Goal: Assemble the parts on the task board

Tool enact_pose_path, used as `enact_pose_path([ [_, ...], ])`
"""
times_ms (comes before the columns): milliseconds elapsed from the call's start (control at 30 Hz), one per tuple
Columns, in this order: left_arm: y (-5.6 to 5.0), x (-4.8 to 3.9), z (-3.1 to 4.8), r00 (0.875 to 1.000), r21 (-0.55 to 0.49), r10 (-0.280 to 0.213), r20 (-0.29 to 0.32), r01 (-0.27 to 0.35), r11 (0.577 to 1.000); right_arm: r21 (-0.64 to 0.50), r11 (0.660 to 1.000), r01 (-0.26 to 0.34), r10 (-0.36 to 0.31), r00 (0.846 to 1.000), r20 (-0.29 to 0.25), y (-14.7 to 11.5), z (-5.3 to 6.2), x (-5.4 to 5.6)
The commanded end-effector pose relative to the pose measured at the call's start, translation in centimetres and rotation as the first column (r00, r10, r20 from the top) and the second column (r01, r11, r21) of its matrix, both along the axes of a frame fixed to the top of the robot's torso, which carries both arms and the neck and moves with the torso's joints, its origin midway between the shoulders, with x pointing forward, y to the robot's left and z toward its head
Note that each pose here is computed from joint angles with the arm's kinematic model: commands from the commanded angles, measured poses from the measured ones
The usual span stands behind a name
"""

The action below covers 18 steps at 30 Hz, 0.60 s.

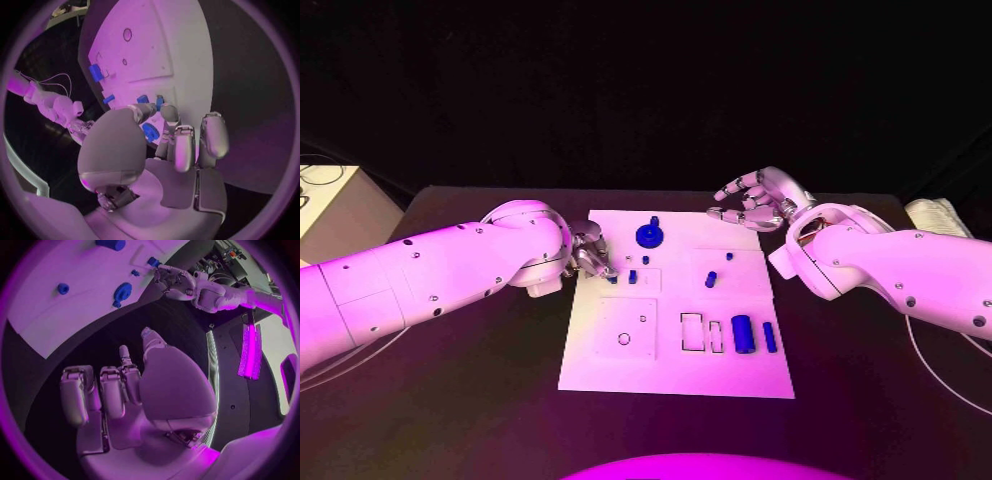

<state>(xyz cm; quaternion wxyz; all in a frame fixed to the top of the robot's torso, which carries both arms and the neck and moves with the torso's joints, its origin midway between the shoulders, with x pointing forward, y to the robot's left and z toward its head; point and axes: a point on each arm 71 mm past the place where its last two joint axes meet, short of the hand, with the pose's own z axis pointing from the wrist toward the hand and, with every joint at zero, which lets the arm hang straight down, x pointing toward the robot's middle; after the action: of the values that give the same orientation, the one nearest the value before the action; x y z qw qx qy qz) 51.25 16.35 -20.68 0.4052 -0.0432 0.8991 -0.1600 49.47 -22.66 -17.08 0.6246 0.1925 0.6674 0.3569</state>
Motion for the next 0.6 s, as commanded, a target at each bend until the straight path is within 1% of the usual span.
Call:
enact_pose_path([
  [33, -0.19, -0.22, -0.16, 1.0, 0.013, -0.017, -0.015, 0.017, 1.0, -0.006, 1.0, -0.018, 0.018, 1.0, 0.0, 0.16, -0.03, -0.04],
  [600, -0.41, -0.28, -0.23, 0.999, 0.017, -0.028, -0.027, 0.029, 0.999, -0.007, 1.0, -0.019, 0.019, 1.0, 0.002, 0.21, -0.03, -0.03],
])
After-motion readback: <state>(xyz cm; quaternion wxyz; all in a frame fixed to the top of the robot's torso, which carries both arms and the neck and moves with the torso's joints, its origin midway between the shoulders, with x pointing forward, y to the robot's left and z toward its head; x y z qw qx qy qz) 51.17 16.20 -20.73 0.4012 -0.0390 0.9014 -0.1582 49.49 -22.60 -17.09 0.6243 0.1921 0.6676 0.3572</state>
